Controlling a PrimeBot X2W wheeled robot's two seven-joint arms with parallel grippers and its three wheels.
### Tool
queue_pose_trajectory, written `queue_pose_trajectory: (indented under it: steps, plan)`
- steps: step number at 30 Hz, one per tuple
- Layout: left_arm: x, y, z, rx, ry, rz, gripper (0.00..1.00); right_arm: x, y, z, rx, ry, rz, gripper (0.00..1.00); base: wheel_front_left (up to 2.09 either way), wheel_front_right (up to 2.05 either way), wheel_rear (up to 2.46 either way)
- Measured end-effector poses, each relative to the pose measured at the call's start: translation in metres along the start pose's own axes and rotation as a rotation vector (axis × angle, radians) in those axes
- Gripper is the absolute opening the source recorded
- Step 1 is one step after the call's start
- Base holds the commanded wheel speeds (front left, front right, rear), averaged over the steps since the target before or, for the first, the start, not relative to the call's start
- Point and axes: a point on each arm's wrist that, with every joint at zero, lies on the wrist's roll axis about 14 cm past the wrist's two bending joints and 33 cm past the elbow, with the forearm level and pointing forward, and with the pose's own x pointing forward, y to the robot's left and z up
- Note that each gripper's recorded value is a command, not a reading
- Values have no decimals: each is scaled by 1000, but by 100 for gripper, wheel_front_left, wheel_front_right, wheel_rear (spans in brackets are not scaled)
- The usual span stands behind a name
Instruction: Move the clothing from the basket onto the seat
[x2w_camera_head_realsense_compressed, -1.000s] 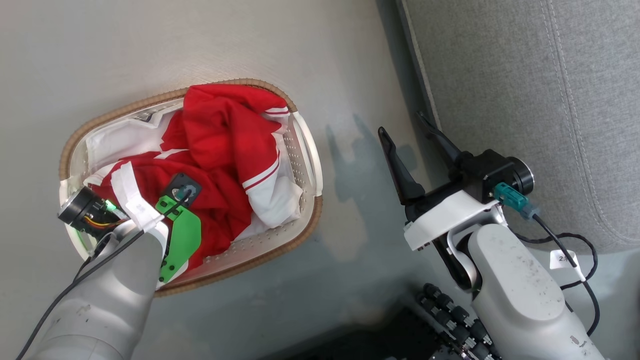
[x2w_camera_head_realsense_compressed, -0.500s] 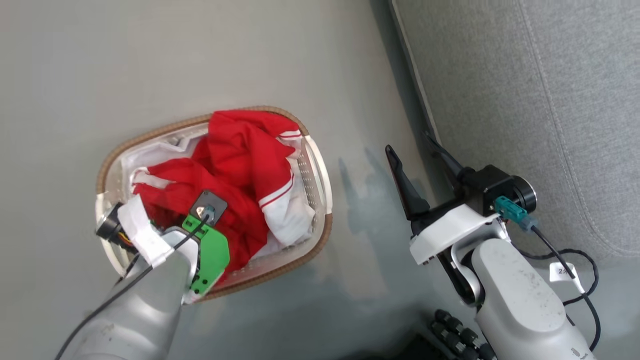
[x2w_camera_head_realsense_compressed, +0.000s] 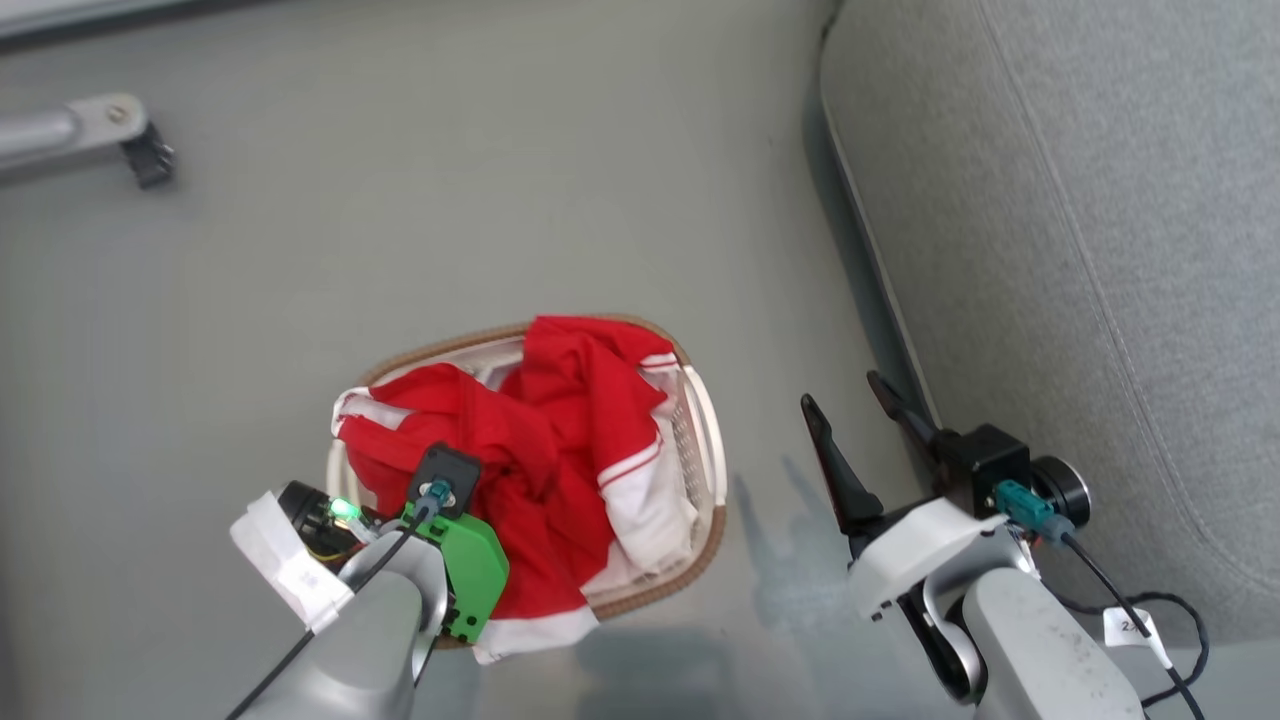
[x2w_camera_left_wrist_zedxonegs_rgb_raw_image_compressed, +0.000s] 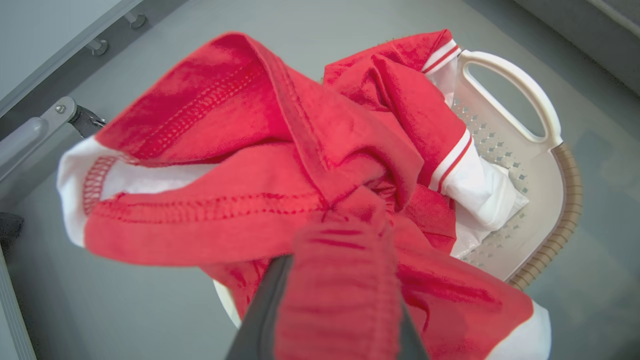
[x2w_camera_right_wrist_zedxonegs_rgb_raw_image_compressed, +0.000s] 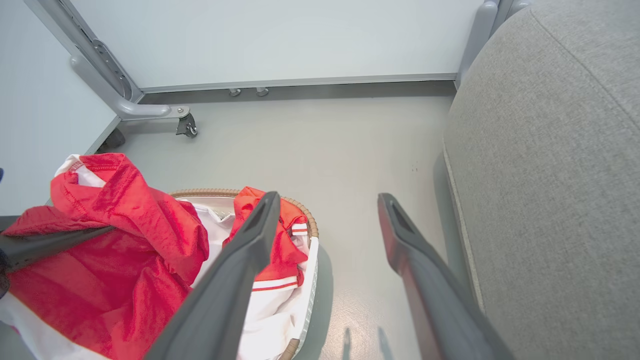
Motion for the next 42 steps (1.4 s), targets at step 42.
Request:
queue_pose_trajectory:
  steps: [42]
  plan:
    - [-164,-11,237,-46,-851,90,0,-57,160,80,-156,-253,454,100,0,0,0]
